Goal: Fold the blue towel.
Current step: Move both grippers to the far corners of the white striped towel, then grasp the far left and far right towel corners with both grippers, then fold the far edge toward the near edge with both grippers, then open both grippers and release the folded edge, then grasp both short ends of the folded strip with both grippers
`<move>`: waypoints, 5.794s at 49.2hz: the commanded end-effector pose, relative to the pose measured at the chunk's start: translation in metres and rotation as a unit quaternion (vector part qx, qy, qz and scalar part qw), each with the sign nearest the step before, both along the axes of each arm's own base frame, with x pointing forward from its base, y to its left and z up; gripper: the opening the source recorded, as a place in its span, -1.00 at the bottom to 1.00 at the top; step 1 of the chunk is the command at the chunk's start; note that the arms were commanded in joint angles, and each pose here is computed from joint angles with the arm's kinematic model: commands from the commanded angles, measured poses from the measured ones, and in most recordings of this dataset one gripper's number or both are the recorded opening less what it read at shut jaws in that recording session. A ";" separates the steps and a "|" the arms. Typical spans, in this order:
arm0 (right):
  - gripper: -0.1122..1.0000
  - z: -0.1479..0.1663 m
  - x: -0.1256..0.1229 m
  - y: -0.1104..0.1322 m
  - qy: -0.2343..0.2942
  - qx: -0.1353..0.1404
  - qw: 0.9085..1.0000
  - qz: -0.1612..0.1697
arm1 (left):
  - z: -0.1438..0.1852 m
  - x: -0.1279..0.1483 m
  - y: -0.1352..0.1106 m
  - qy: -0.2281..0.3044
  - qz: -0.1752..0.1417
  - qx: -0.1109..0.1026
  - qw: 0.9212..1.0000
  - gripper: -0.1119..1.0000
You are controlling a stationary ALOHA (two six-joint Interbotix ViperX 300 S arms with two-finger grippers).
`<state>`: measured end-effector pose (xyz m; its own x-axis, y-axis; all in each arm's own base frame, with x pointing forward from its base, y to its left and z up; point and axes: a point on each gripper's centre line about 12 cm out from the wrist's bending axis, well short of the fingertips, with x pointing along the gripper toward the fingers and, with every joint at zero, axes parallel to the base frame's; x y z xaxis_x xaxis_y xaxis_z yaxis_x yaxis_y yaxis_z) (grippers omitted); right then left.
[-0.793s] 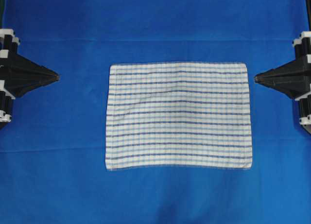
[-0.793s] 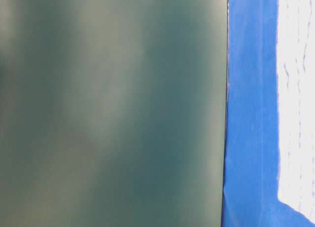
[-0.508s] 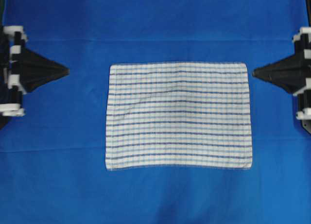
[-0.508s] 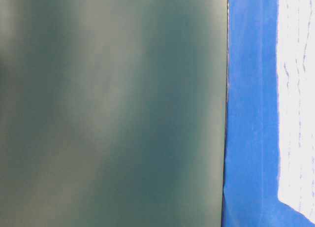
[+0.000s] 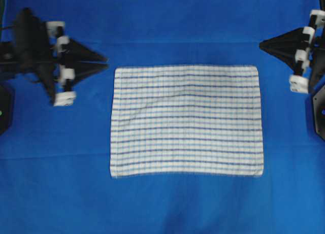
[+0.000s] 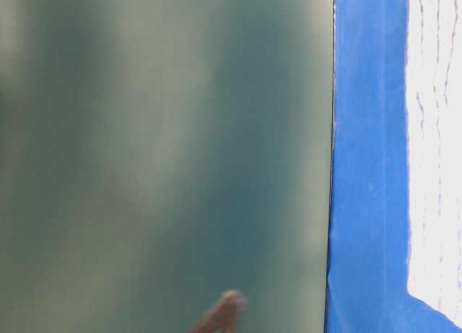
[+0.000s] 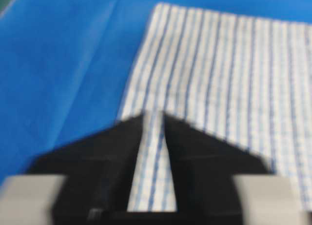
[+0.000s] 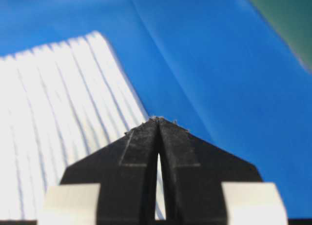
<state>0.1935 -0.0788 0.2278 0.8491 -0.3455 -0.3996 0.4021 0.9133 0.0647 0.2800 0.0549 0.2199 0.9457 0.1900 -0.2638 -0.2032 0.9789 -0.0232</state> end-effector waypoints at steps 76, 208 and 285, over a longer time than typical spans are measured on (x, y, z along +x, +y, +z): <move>-0.71 -0.139 0.009 -0.036 0.218 0.086 0.971 -0.047 | -0.148 0.025 0.035 0.258 0.042 -0.058 0.963 -0.71; -0.71 -0.081 0.014 0.139 0.184 0.202 0.943 0.190 | -0.065 0.043 -0.131 0.228 -0.167 -0.070 0.957 -0.71; 0.36 -0.115 0.025 0.075 0.267 0.151 0.948 0.084 | -0.104 0.047 -0.076 0.285 -0.087 -0.080 0.951 0.36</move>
<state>0.2144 -0.0040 0.1160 0.5278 -0.0261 -0.8490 0.3030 0.9396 0.1595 0.3229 -0.0209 0.1160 0.6401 -0.0422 -0.7671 -0.0645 0.9920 -0.1084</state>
